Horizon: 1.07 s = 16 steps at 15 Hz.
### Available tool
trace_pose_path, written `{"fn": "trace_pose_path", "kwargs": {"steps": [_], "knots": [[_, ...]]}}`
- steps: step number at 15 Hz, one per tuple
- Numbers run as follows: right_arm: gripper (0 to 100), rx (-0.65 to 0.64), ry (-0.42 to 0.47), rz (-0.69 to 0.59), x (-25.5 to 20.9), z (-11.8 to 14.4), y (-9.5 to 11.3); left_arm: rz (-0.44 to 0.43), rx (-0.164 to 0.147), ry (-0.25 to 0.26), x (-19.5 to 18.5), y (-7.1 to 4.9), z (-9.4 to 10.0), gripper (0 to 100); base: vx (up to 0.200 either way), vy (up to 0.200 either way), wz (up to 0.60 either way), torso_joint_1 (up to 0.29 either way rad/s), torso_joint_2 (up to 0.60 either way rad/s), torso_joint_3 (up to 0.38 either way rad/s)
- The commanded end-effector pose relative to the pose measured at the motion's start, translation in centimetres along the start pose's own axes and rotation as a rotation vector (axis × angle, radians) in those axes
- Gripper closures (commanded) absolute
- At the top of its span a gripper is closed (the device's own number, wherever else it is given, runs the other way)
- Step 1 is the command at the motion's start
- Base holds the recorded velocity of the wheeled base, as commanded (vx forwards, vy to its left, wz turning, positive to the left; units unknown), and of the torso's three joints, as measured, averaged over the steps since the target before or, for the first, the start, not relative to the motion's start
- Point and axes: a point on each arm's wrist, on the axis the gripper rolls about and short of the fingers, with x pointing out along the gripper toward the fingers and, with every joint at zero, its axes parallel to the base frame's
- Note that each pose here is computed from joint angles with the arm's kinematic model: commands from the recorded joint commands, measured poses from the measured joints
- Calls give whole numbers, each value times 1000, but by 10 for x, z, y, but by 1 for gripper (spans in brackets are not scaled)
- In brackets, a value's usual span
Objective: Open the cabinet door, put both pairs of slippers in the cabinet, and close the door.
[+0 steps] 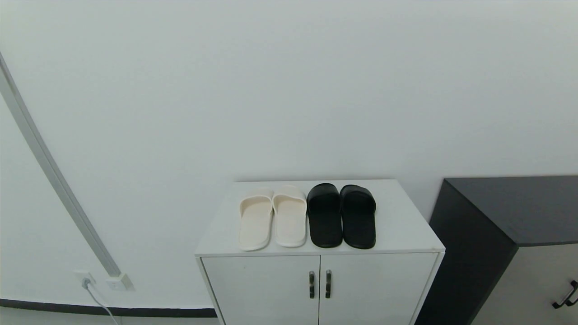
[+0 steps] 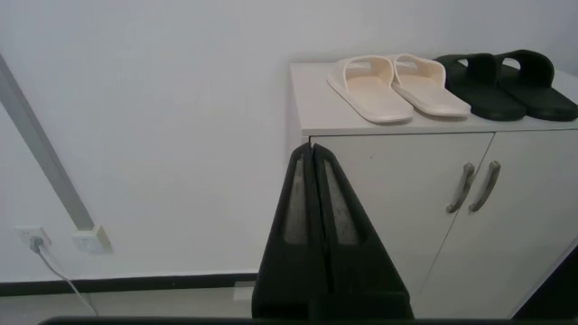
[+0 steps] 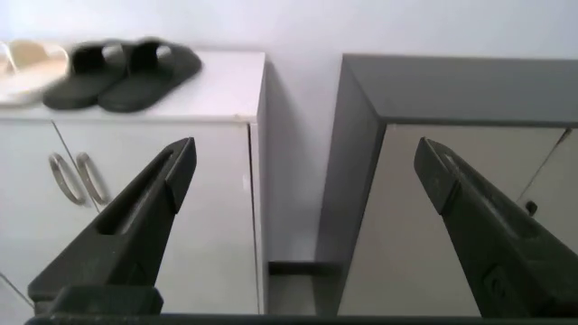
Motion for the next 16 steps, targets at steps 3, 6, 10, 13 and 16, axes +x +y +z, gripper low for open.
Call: {"fn": "trace_pose_path", "kwargs": {"steps": [3,6,10,13,16], "knots": [[0,119,256,223,42,57,3,0,1,1,0,0,0,100,0,0,0,0,0,0],[0,130,352,277,96,67,6,0,0,1,0,0,0,100,0,0,0,0,0,0],[0,223,369,332,153,95,78,-1,1,1,0,0,0,100,0,0,0,0,0,0],[0,214,383,317,184,108,131,-1,0,1,0,0,0,100,0,0,0,0,0,0],[0,189,389,272,215,108,165,-1,0,1,0,0,0,100,0,0,0,0,0,0]]}}
